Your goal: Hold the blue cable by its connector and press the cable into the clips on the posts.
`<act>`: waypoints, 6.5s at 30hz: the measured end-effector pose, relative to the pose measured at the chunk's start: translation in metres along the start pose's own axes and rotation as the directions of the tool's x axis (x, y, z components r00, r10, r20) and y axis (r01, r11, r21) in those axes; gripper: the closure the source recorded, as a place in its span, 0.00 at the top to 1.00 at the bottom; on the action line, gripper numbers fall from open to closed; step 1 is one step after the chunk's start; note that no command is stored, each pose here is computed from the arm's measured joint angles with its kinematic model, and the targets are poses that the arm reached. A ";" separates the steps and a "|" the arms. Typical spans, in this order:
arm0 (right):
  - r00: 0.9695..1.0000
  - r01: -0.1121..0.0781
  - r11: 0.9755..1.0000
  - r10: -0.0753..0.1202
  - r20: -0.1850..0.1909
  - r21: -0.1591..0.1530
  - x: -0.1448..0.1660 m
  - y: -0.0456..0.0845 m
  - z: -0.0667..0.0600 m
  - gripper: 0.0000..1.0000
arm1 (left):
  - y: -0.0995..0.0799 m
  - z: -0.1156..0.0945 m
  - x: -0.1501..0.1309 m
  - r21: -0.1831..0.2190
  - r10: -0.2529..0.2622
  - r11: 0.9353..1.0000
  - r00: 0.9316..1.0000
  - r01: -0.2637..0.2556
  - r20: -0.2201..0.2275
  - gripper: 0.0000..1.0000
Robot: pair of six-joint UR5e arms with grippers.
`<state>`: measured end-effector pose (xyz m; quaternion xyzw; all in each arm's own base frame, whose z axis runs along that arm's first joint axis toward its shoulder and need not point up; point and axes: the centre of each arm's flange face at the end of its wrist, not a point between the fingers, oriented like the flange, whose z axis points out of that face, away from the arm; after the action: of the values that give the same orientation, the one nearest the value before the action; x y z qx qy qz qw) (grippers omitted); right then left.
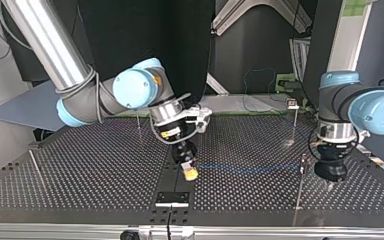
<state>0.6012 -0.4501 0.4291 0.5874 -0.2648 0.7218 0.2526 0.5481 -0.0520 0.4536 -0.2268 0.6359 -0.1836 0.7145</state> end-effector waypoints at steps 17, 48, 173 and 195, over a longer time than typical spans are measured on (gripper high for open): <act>1.000 -0.003 1.000 0.003 -0.010 0.002 0.006 0.006 0.004 0.00 | -0.015 0.017 -0.003 0.010 -0.005 1.000 0.999 0.005 -0.035 0.00; 1.000 -0.001 1.000 0.001 0.021 0.012 0.003 -0.004 0.000 0.00 | -0.006 0.001 0.007 -0.110 0.120 0.985 0.988 -0.130 -0.092 1.00; 0.996 0.024 0.997 -0.018 0.085 -0.069 -0.005 0.003 -0.008 0.00 | -0.057 -0.145 0.012 0.051 0.323 0.946 0.945 -0.320 -0.054 1.00; 0.996 0.026 0.997 -0.021 0.086 -0.067 -0.004 0.002 -0.008 0.00 | -0.075 -0.142 0.017 0.138 0.349 0.931 0.935 -0.339 -0.058 1.00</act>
<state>0.5947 -0.4465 0.4231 0.6119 -0.2930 0.6834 0.2695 0.4111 -0.1365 0.4684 -0.0587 0.6815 -0.1046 0.7219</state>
